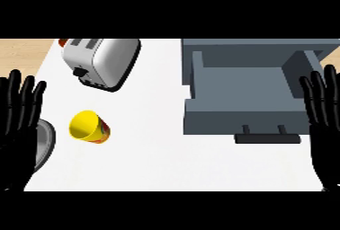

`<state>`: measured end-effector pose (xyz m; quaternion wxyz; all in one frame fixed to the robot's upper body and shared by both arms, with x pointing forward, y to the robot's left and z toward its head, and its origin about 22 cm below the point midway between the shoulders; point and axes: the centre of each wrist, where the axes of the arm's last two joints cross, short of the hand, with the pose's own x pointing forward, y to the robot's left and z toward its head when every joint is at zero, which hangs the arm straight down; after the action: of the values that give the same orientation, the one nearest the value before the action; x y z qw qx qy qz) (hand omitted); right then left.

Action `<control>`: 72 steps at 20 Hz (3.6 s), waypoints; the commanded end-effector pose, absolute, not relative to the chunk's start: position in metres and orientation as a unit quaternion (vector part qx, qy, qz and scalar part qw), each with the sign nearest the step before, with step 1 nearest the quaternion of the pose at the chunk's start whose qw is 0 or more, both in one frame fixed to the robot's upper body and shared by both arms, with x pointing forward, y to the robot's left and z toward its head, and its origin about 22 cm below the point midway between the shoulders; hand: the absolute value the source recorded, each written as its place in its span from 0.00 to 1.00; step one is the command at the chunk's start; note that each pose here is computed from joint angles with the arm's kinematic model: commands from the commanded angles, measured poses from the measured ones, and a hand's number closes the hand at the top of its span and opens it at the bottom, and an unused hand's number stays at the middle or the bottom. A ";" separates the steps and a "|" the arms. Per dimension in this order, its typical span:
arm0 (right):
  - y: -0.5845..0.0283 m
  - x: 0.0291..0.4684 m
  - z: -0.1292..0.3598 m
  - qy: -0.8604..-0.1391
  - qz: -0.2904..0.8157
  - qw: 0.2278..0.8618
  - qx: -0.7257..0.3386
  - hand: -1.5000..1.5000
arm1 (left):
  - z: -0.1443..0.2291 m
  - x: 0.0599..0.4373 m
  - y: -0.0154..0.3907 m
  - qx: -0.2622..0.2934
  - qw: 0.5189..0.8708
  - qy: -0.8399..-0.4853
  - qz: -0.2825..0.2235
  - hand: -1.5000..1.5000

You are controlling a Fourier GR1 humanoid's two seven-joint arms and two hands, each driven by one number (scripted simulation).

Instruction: Pick up the cup, place it into the drawer and close the drawer

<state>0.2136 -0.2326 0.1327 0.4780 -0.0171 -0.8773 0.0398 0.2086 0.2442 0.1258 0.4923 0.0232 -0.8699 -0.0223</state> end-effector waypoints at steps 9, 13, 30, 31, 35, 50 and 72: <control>-0.232 0.220 0.124 -0.843 0.049 0.533 0.058 0.00 | 0.103 0.235 0.228 0.060 0.529 -0.841 0.097 0.00; -0.231 0.212 0.126 -0.835 0.062 0.543 0.061 0.00 | 0.106 0.264 0.233 0.057 0.530 -0.840 0.104 0.00; -0.221 0.211 0.129 -0.839 0.048 0.539 0.057 0.00 | 0.108 0.258 0.232 0.069 0.547 -0.826 0.118 0.00; -0.228 0.222 0.140 -0.847 0.037 0.527 0.060 0.00 | 0.090 0.261 0.244 0.071 0.554 -0.822 0.111 0.00; -0.232 0.216 0.145 -0.846 0.050 0.527 0.059 0.00 | 0.071 0.247 0.246 0.088 0.567 -0.808 0.131 0.00; -0.240 0.232 0.130 -0.846 0.046 0.530 0.050 0.00 | 0.020 0.227 0.258 0.132 0.607 -0.770 0.142 0.00; -0.242 0.210 0.132 -0.843 0.058 0.531 0.064 0.00 | -0.075 0.238 0.275 0.131 0.636 -0.744 0.156 0.00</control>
<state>0.2195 -0.2358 0.1358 0.5319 0.0611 -0.8428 0.0547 0.2423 0.2930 -0.0634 0.6340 0.1314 -0.7464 0.1536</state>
